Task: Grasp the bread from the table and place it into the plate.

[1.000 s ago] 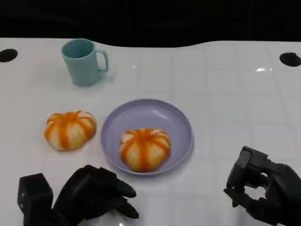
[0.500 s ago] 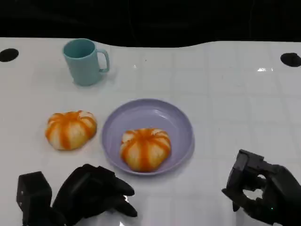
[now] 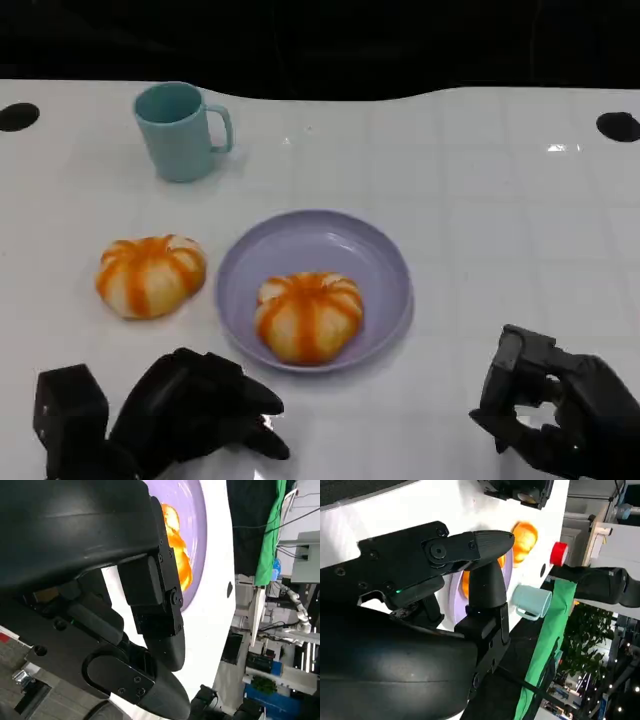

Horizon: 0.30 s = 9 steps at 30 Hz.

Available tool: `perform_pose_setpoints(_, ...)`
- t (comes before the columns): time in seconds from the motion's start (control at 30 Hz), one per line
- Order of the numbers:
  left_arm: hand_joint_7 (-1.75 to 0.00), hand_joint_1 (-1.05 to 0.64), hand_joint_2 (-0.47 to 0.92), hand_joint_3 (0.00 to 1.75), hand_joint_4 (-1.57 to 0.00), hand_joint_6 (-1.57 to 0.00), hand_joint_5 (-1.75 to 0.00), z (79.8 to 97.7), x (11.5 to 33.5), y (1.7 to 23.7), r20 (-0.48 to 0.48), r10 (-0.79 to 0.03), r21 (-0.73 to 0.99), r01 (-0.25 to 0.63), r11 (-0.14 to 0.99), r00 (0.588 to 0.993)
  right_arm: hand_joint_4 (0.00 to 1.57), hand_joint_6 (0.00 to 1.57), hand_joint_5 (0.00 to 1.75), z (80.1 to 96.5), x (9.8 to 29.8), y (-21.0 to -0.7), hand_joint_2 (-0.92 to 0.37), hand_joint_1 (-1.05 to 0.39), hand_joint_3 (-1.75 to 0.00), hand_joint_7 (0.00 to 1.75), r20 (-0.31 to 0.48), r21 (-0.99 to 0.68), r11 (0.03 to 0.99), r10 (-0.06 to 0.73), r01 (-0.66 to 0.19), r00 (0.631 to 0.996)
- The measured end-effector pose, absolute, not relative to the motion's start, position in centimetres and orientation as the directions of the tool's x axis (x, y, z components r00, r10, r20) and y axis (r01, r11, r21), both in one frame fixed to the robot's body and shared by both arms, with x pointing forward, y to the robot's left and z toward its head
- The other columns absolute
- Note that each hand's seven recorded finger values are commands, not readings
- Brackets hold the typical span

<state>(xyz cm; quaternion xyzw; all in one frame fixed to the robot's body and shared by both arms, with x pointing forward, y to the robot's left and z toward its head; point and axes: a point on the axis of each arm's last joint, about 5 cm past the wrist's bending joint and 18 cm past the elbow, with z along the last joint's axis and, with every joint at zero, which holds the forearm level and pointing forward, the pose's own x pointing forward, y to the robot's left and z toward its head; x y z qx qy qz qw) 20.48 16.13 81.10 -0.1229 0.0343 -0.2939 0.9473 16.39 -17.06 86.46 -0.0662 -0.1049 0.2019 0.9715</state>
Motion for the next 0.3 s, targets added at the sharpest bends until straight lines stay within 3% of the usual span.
perform_pose_setpoints(0.3,-0.01,-1.05,0.77,0.0,-1.57,-1.56,-0.21,81.05,20.56,16.12,0.004,-0.569,-0.256,0.55,0.795,0.823,0.83,0.65,1.75,86.1,16.56,-17.05,-0.92,-0.41,-0.2,1.75,0.187,-0.199,0.903,0.416,-0.381,0.89)
